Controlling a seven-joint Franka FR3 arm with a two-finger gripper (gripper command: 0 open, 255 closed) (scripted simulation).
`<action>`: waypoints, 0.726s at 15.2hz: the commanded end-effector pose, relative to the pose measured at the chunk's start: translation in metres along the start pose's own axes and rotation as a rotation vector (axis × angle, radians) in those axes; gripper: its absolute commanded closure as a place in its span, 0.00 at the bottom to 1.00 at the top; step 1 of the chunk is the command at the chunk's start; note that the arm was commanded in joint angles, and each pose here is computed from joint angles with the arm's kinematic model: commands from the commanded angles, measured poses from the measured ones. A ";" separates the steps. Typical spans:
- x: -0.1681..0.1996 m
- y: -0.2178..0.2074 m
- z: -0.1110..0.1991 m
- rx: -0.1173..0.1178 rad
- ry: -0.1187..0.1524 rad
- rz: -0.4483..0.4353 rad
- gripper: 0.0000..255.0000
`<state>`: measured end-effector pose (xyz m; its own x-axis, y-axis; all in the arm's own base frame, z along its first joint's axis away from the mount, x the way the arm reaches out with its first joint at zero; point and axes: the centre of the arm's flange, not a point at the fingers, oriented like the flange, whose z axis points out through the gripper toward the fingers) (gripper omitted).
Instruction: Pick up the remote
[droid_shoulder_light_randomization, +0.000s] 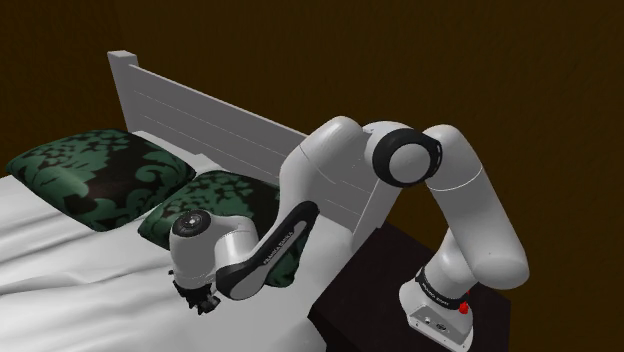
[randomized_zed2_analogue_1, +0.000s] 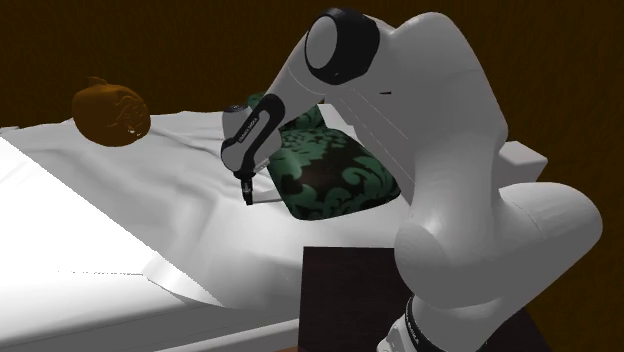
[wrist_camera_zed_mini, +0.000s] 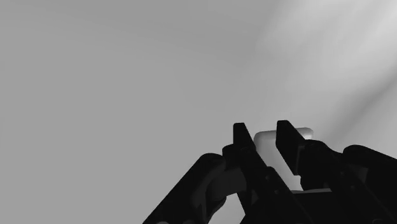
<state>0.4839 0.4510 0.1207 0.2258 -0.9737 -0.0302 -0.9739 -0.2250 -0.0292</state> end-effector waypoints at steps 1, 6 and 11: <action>0.001 0.013 0.009 -0.035 0.014 -0.005 1.00; 0.001 0.011 -0.009 -0.032 0.013 -0.005 1.00; 0.048 -0.012 -0.016 -0.035 0.012 -0.027 0.00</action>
<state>0.4972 0.4175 0.1340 0.2451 -0.9693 -0.0181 -0.9695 -0.2452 0.0045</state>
